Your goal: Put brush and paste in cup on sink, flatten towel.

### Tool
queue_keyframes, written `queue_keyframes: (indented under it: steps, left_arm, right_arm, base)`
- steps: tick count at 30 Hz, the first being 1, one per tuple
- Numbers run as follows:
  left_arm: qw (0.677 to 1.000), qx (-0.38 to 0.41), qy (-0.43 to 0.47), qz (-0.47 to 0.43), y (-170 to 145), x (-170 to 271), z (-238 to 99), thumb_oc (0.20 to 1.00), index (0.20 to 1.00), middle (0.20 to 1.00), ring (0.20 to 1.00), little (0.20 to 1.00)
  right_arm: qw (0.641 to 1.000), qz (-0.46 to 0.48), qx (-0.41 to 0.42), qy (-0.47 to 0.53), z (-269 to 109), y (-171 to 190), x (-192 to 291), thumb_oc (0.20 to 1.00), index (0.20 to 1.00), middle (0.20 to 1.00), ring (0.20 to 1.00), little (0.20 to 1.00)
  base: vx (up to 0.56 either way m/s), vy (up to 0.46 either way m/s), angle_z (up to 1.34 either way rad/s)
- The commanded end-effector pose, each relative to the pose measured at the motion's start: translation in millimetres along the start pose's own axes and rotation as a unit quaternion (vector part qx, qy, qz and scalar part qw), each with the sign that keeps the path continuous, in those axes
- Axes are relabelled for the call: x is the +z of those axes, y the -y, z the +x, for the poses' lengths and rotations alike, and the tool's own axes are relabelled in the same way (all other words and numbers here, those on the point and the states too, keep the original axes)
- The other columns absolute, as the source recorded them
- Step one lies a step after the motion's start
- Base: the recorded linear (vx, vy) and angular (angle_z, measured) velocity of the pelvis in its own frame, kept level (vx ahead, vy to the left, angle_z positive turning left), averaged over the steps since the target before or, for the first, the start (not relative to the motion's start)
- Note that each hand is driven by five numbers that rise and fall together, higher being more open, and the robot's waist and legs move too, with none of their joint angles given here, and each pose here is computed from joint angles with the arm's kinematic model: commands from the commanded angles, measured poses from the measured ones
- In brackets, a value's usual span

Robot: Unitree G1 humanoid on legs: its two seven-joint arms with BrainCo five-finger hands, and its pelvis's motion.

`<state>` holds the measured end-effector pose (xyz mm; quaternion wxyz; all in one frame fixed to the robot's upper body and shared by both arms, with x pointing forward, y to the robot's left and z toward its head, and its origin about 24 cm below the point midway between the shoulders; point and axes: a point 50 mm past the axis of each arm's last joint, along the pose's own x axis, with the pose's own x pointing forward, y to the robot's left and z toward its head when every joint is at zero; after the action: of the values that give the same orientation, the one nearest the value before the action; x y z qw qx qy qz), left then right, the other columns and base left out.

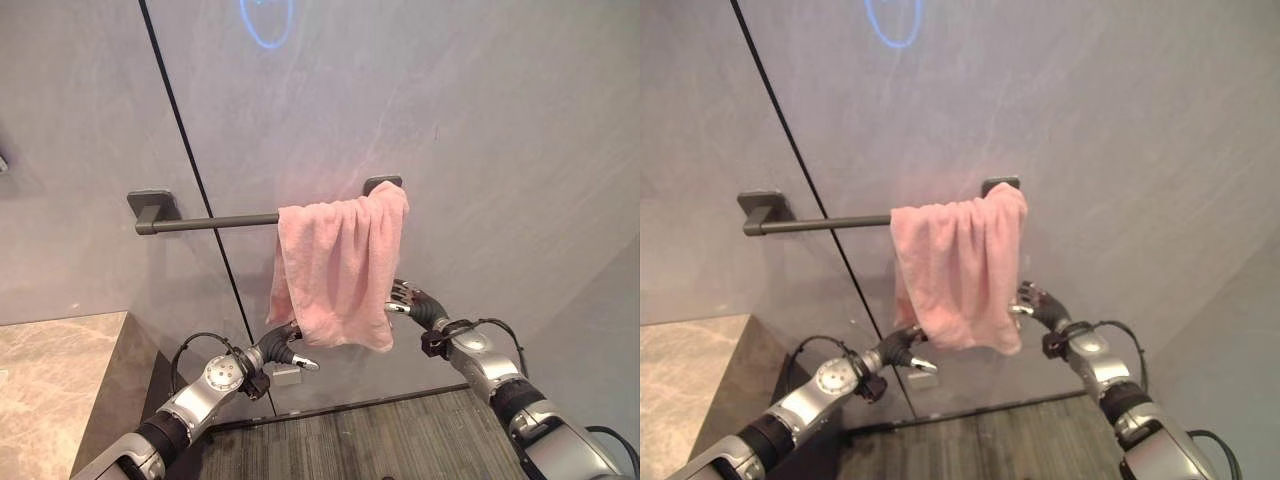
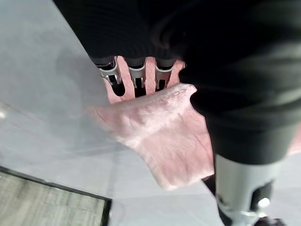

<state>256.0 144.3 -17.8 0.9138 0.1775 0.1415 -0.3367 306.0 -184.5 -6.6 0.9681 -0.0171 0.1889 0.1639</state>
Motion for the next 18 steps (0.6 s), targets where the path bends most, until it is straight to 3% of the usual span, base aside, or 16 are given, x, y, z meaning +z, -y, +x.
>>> queue_keyframes:
  steps: [1, 15, 16, 18]
  left_arm:
    - [0.996, 0.060, 0.019, 0.058, -38, 19, 0, 1.000, 1.000, 1.000, 1.000, 1.000]
    - [0.990, 0.126, 0.027, 0.059, -58, 19, -17, 1.000, 1.000, 1.000, 1.000, 1.000]
    - [0.990, 0.124, 0.035, 0.058, -55, 23, -13, 1.000, 1.000, 1.000, 1.000, 1.000]
    - [0.990, 0.123, 0.035, 0.058, -55, 23, -13, 1.000, 1.000, 1.000, 1.000, 1.000]
  right_arm:
    - [0.995, -0.001, 0.028, 0.092, 18, -8, 63, 1.000, 1.000, 1.000, 1.000, 1.000]
    - [0.992, -0.003, 0.024, 0.124, 14, -14, 68, 1.000, 1.000, 1.000, 1.000, 1.000]
    - [0.992, 0.006, 0.019, 0.127, 14, -14, 68, 0.903, 0.903, 0.903, 0.903, 0.903]
    - [0.992, 0.006, 0.018, 0.127, 14, -13, 68, 0.903, 0.903, 0.903, 0.903, 0.903]
  base:
    - [0.00, 0.000, 0.00]
    - [0.00, 0.000, 0.00]
    - [0.00, 0.000, 0.00]
    - [0.00, 0.000, 0.00]
